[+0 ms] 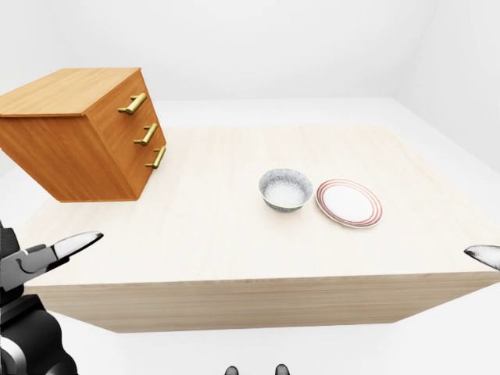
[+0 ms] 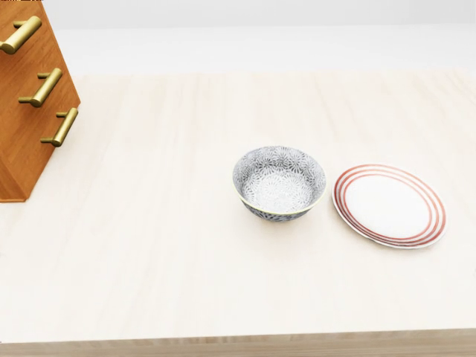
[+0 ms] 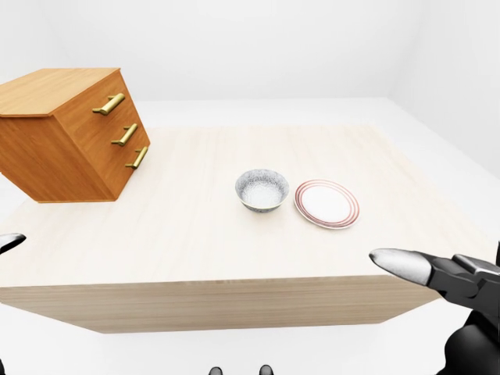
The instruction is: Put the bowl on top of the cabinet.
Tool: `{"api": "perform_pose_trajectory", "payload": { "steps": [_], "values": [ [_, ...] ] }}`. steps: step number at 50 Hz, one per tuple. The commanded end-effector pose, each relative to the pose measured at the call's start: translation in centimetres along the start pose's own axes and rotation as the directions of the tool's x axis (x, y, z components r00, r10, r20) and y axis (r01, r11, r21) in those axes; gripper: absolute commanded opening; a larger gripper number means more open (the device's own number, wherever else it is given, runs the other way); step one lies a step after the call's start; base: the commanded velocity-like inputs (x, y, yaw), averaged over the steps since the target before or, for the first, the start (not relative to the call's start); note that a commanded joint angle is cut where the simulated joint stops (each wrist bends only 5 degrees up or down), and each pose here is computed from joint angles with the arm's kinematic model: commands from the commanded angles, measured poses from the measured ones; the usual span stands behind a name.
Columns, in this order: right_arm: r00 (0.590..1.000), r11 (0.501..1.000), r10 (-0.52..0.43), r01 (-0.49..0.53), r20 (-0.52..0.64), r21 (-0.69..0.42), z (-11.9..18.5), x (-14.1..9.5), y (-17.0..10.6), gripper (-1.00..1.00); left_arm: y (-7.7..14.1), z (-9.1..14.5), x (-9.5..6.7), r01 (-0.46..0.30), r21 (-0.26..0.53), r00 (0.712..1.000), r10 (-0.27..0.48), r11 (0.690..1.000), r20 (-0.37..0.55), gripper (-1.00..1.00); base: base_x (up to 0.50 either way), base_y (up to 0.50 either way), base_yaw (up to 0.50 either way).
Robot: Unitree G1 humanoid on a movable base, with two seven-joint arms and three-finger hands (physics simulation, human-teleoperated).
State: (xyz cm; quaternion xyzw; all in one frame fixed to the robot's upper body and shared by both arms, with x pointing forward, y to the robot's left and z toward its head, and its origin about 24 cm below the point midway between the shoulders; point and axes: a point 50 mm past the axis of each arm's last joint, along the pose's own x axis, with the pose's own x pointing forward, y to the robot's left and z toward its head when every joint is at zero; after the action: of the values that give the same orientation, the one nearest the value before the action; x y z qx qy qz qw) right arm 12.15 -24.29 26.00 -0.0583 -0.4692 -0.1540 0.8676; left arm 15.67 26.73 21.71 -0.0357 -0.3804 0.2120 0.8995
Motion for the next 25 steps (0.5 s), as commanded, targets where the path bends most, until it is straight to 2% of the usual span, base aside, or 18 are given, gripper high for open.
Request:
{"api": "perform_pose_trajectory", "payload": {
  "steps": [1, 25],
  "values": [
    [1.000, 1.000, -0.005, 0.006, 0.030, -0.005, 0.81, -0.02, -0.25, 1.00, 0.24, 0.67, 0.03, -0.013, -0.005, 1.000, 0.013, 1.000, 0.025, 1.00, 0.22, 0.00, 0.00],
    [0.999, 1.000, -0.008, 0.009, 0.040, -0.017, 0.94, -0.05, -0.45, 1.00, 0.13, 0.83, 0.12, -0.008, -0.007, 0.999, 0.008, 1.000, 0.034, 1.00, 0.41, -0.01, 0.00]
  ]
}}
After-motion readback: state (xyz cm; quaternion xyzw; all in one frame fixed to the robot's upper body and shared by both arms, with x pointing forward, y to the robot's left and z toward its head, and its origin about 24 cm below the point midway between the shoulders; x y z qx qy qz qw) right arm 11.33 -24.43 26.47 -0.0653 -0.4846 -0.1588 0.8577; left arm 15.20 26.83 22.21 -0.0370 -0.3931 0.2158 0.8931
